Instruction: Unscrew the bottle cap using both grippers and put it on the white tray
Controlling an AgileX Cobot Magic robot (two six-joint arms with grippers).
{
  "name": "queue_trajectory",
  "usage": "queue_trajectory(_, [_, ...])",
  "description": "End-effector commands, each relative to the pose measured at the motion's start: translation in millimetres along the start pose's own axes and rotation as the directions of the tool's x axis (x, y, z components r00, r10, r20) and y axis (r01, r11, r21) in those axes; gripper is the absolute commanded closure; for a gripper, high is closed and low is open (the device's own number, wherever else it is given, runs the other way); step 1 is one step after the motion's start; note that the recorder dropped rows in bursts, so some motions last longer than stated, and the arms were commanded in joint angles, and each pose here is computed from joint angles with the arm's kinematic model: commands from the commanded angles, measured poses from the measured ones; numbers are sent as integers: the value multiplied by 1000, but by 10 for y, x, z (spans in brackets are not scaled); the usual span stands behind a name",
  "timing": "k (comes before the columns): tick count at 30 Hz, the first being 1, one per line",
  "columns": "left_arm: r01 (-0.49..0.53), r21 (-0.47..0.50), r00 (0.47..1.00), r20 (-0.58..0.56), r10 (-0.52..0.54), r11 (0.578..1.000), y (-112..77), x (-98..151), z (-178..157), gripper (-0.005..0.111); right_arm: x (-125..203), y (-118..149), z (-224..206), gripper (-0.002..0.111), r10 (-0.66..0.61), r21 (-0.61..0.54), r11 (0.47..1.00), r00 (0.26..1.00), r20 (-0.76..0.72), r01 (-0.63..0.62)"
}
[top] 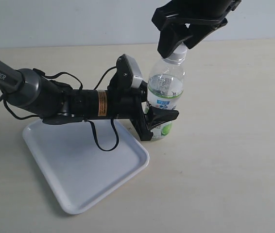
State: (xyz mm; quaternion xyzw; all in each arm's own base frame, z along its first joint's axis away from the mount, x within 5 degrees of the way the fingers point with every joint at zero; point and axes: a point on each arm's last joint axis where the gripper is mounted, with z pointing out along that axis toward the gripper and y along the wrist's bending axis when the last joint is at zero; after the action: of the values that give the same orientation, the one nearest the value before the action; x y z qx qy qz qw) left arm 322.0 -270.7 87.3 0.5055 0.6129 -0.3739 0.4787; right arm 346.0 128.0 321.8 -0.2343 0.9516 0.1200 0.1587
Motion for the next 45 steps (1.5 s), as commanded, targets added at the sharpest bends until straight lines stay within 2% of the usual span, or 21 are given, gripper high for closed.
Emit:
queue_trajectory(1, [-7,-11,999,-52,7,1000,9,60,1,106,-6,3,-5,69,-5,6,1000,1000,1,5])
queue_trajectory(4, [-7,-11,999,-52,7,1000,9,60,1,106,-6,3,-5,76,-8,6,1000,1000,1,8])
queue_trajectory(11, [-7,-11,999,-52,7,1000,9,60,1,106,5,4,-5,77,-52,4,999,999,-11,52])
queue_trajectory(13, [-7,-11,999,-52,7,1000,9,60,1,106,13,6,-5,84,-72,1,997,997,-19,72])
queue_trajectory(17, [-7,-11,999,-52,7,1000,9,60,1,106,14,6,-5,108,-117,0,993,993,-20,117])
queue_trajectory(21, [-7,-11,999,-52,7,1000,9,60,1,106,14,6,-5,108,-129,0,992,991,-20,129])
queue_trajectory(24, [-7,-11,999,-52,7,1000,9,60,1,106,14,6,-5,108,-209,-2,978,978,-20,209])
queue_trajectory(27, [-5,-11,999,-52,5,1000,9,60,1,106,14,6,-5,108,-347,-5,938,938,-20,347])
queue_trajectory(29, [-5,-11,999,-52,5,1000,9,60,1,106,12,11,-5,108,-456,-11,890,890,-15,456])
queue_trajectory(31, [-5,-11,999,-52,5,1000,9,60,1,106,11,15,-5,108,-543,-16,840,840,-11,543])
queue_trajectory(35, [-5,-11,999,-52,5,1000,9,60,1,106,8,31,-5,108,-712,-27,702,702,8,712])
queue_trajectory(39, [-5,-11,999,-52,5,1000,9,60,1,106,8,31,-5,108,-801,-26,598,598,11,801])
queue_trajectory(45, [-5,-11,999,-52,5,1000,9,60,1,106,8,29,-5,108,-863,-24,505,505,12,863])
